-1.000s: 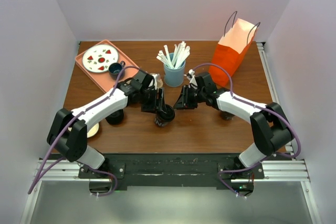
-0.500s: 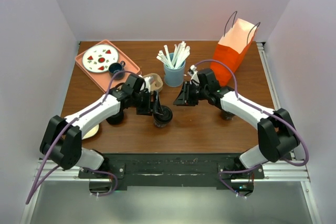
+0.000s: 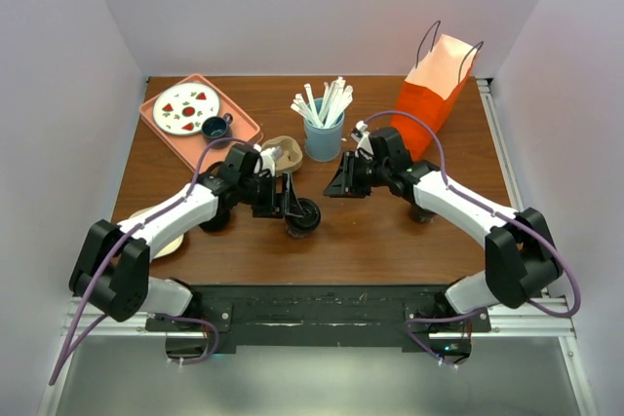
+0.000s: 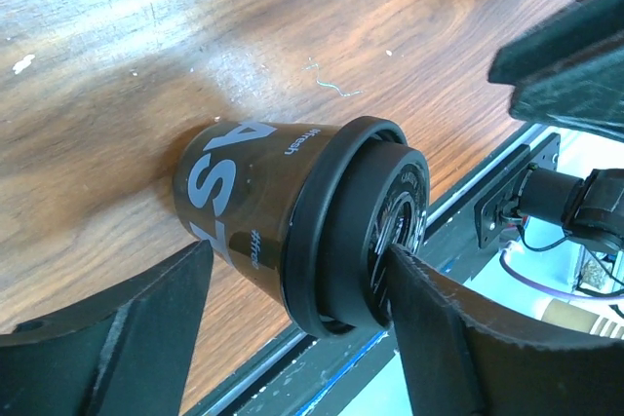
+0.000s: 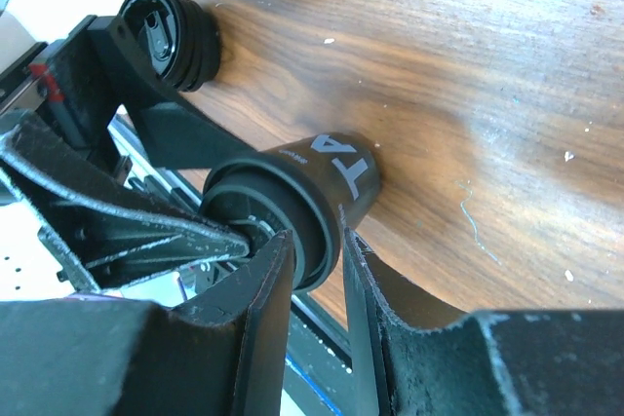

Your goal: Pack the takeout coffee

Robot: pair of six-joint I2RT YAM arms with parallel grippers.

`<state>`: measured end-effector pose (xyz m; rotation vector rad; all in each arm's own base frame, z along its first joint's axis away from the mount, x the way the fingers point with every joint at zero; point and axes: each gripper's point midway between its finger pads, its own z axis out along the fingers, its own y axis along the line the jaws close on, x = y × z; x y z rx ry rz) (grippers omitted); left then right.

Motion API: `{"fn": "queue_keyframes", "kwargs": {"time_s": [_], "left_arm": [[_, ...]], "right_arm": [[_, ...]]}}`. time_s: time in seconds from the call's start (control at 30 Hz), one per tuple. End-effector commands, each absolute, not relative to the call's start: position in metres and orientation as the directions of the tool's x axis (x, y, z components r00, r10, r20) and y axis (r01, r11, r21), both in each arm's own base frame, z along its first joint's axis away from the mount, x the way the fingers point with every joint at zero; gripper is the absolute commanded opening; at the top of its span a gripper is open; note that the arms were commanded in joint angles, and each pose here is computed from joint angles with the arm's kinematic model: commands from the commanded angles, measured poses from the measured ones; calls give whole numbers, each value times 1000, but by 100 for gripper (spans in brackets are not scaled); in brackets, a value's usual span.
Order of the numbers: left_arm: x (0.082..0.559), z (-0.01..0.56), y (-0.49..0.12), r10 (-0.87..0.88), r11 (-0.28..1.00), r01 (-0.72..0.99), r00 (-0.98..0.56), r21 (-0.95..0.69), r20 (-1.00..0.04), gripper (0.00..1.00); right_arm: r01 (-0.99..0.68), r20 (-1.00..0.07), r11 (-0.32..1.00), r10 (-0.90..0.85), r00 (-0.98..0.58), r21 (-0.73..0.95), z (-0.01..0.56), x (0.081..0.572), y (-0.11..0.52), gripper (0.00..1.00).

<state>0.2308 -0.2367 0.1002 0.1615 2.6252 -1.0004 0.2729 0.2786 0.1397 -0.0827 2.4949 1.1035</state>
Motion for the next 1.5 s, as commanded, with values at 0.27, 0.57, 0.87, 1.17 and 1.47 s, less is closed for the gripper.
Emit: {"fn": "queue_keyframes", "kwargs": {"time_s": [0.27,0.57,0.87,1.17,1.47], "left_arm": [[239,127,-239,-18,639,317,-904,-700,-426,84],[232,112,-233,-5,662,299,-915,-688,-403,80],[231,99,-234,-8,657,284,-923,-698,-384,74],[233,101,-236,-23,648,284,-920,-707,-391,76],[238,104,-234,-50,640,267,-921,-721,-386,77]], "right_arm": [[-232,-417,689,112,-902,687,156,266,273,32],[-224,-411,695,112,-905,683,155,264,271,32],[-247,-404,646,104,-909,722,159,257,277,32],[-259,-391,597,101,-915,759,149,241,281,33],[-263,-390,593,93,-916,761,147,237,281,33]]}}
